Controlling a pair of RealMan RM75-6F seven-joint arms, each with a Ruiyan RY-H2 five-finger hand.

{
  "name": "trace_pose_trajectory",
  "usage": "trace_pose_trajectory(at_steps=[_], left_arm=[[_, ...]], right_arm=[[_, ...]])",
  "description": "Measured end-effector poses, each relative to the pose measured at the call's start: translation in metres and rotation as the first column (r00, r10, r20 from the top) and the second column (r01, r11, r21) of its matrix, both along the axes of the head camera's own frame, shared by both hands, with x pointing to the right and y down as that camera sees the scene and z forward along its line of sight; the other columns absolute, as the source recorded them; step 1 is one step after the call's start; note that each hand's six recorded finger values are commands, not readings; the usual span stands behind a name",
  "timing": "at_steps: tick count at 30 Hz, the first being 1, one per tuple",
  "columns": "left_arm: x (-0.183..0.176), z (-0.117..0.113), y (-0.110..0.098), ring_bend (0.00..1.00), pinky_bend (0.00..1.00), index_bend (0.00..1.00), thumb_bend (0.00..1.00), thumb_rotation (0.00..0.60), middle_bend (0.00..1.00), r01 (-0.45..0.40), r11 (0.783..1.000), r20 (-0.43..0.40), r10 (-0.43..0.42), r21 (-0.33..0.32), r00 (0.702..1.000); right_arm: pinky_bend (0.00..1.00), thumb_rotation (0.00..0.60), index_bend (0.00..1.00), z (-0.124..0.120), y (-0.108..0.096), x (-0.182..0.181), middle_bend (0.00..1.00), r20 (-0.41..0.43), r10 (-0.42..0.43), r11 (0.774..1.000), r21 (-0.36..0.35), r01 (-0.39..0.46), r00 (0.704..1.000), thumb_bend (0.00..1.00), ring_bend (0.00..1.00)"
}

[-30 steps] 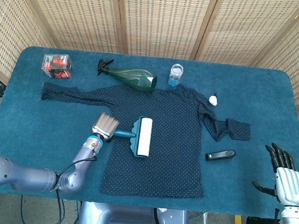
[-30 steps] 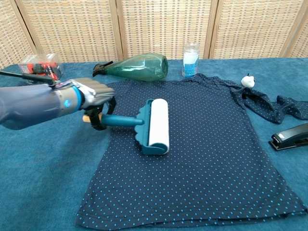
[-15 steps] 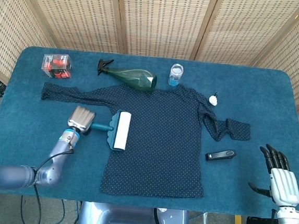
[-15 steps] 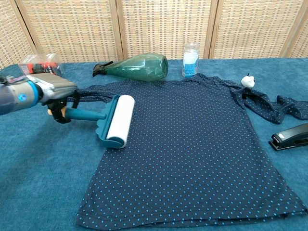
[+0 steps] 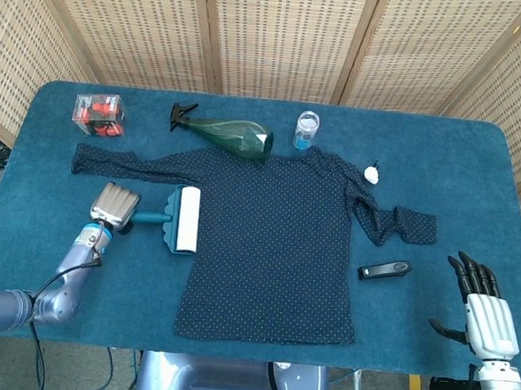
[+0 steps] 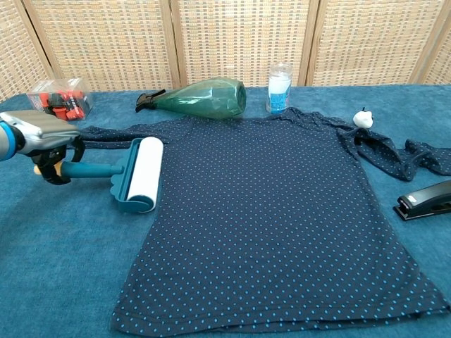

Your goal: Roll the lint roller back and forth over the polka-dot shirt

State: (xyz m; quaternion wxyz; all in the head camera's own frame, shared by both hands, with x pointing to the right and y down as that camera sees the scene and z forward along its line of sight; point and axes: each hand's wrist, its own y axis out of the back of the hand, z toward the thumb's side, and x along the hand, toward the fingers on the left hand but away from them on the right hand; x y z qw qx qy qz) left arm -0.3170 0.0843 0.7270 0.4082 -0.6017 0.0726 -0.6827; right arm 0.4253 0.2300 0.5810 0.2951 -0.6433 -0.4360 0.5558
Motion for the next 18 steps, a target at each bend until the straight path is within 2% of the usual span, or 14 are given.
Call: trace_pose_trajectory(at_steps=[3,5,8,11,14,18], left_arm=[[-0.006,-0.005,0.001,0.0,0.0,0.01,0.26,0.6,0.0,0.016,1.0,0.0,-0.016,0.005,1.0],[-0.008,-0.009,0.001,0.0,0.0,0.0,0.26,0.6,0.0,0.026,0.999,-0.012,-0.026,0.021,1.0],[-0.011,-0.018,-0.002,0.0,0.0,0.0,0.25,0.6,0.0,0.043,0.997,-0.053,-0.04,0.071,0.998],[-0.014,-0.034,-0.003,0.0,0.0,0.0,0.25,0.6,0.0,0.061,0.986,-0.118,-0.043,0.152,0.992],[-0.02,-0.054,0.001,0.0,0.0,0.0,0.24,0.6,0.0,0.091,0.966,-0.203,-0.041,0.242,0.978],[-0.04,-0.082,0.024,0.0,0.0,0.0,0.15,0.6,0.0,0.155,0.927,-0.298,-0.05,0.341,0.953]], right_arm=[[0.0,0.6,0.0,0.0,0.0,-0.001,0.0,0.001,-0.003,1.0,0.002,0.003,1.0,0.13,0.0],[0.0,0.6,0.0,-0.001,0.0,-0.001,0.0,0.001,-0.006,1.0,0.005,0.006,1.0,0.13,0.0],[0.0,0.6,0.0,-0.002,0.0,-0.002,0.0,-0.004,-0.013,1.0,0.011,0.013,1.0,0.13,0.0],[0.0,0.6,0.0,-0.002,0.0,-0.002,0.0,-0.007,-0.016,1.0,0.012,0.017,1.0,0.13,0.0],[0.0,0.6,0.0,-0.003,0.0,-0.002,0.0,-0.011,-0.02,1.0,0.017,0.02,1.0,0.13,0.0],[0.0,0.6,0.0,-0.005,-0.001,-0.002,0.0,-0.02,-0.024,0.999,0.029,0.024,1.0,0.13,0.0]])
